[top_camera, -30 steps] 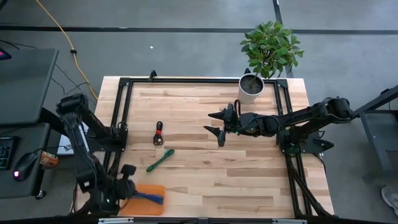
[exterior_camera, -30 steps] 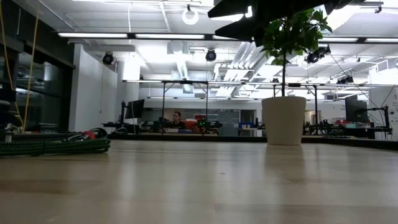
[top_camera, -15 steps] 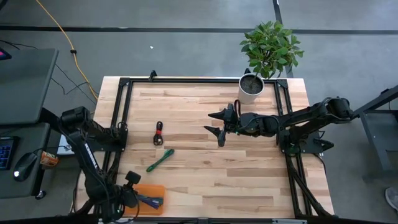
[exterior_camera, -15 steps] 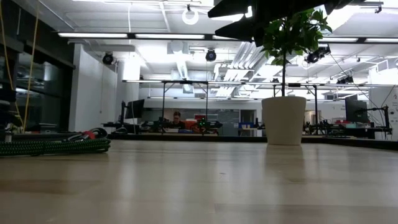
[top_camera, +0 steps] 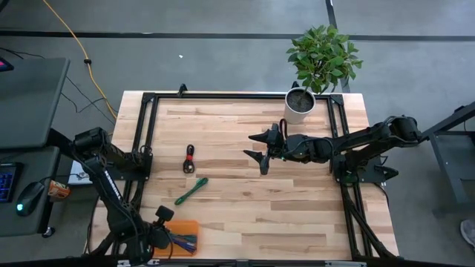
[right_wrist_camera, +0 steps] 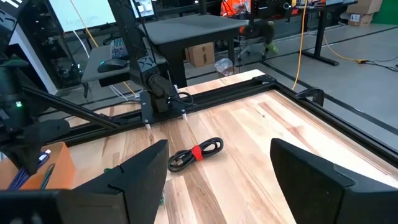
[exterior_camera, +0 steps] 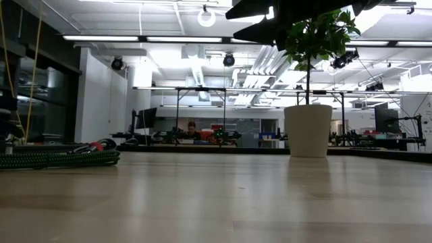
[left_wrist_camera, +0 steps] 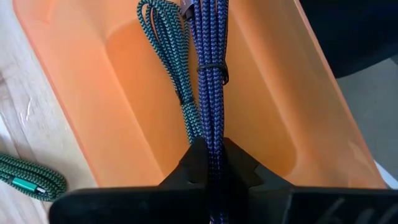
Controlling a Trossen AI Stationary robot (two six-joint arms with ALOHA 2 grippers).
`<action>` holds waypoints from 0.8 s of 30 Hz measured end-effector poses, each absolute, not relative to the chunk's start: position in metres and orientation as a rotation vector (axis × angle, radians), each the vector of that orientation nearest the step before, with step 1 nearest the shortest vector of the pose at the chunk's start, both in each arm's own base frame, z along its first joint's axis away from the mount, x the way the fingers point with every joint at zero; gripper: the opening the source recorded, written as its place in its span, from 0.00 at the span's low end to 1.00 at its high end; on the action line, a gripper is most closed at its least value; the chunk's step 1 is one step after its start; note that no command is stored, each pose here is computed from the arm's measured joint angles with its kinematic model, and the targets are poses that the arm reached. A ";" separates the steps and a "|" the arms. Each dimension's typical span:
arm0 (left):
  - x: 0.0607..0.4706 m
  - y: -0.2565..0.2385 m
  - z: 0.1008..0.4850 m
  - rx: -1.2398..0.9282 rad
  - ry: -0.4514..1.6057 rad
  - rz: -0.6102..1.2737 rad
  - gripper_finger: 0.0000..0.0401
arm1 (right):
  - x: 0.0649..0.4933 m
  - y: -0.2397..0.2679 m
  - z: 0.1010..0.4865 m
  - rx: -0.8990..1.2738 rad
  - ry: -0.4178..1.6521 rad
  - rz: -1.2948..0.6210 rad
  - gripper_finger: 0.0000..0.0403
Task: Pick and place USB-C Cables
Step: Put the violet charger cable into the orange bin, then put the black charger cable into the orange bin
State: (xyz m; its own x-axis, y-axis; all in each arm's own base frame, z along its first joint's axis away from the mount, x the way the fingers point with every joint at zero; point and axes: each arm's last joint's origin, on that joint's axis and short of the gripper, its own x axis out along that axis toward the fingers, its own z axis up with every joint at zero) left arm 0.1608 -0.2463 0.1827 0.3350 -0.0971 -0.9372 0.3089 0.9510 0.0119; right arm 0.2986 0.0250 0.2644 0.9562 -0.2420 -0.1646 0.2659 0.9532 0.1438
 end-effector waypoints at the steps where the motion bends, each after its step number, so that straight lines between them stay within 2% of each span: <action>1: 0.161 -0.246 0.183 0.200 1.203 -0.266 0.00 | 0.299 0.025 0.264 0.166 0.147 -0.259 0.68; 11: 0.161 -0.246 0.183 0.181 1.204 -0.253 0.07 | 0.299 0.025 0.264 0.166 0.147 -0.259 0.68; 24: 0.161 -0.246 0.183 0.169 1.199 -0.236 0.32 | 0.299 0.025 0.264 0.165 0.147 -0.259 0.68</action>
